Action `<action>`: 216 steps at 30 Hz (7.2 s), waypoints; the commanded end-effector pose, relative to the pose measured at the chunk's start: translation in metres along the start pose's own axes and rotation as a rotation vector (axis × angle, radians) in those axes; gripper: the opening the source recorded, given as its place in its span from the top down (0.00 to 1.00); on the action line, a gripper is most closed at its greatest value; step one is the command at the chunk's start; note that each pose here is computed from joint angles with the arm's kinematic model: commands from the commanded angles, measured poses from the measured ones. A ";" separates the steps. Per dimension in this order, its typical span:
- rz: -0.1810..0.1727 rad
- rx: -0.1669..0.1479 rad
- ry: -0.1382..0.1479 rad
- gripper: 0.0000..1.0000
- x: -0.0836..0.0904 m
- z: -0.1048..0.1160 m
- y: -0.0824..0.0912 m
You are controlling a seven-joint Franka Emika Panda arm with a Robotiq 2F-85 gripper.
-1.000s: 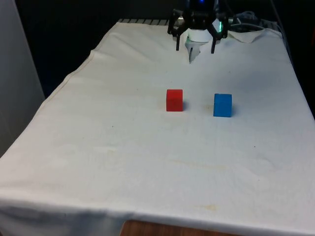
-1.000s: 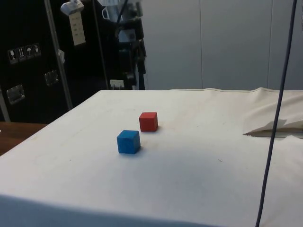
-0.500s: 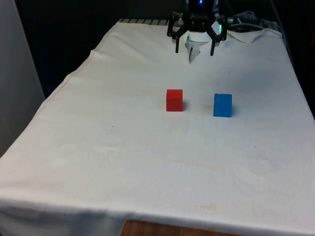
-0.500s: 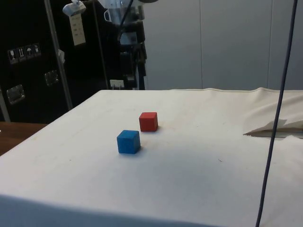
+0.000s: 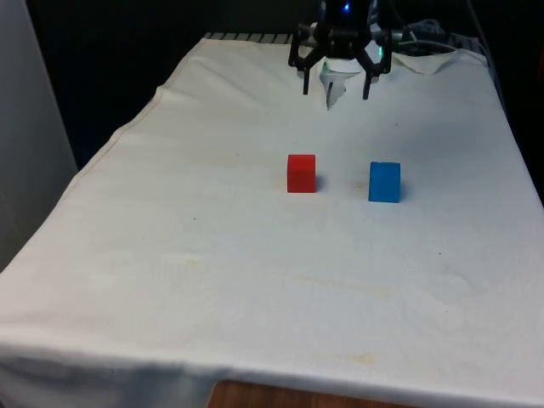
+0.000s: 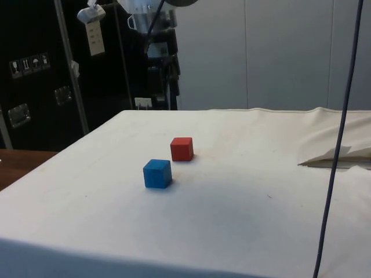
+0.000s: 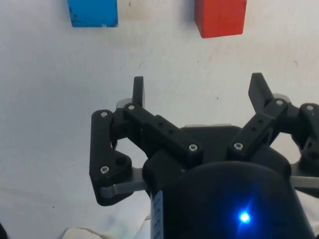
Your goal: Stack the two cubes.
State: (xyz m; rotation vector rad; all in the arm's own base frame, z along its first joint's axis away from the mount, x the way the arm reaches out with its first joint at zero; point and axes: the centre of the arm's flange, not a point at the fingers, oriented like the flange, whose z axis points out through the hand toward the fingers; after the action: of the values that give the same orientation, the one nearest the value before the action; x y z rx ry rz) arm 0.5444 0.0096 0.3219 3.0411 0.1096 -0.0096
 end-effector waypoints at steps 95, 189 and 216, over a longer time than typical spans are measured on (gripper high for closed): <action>-0.087 -0.007 0.081 0.00 -0.014 0.143 0.052; 0.109 0.035 0.137 1.00 0.003 0.076 -0.013; 0.060 0.063 0.137 1.00 0.002 0.073 -0.067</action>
State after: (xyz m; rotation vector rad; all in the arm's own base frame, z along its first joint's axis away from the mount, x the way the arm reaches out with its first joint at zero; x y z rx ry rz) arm 0.5416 0.0663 0.2431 3.1092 0.0312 0.2068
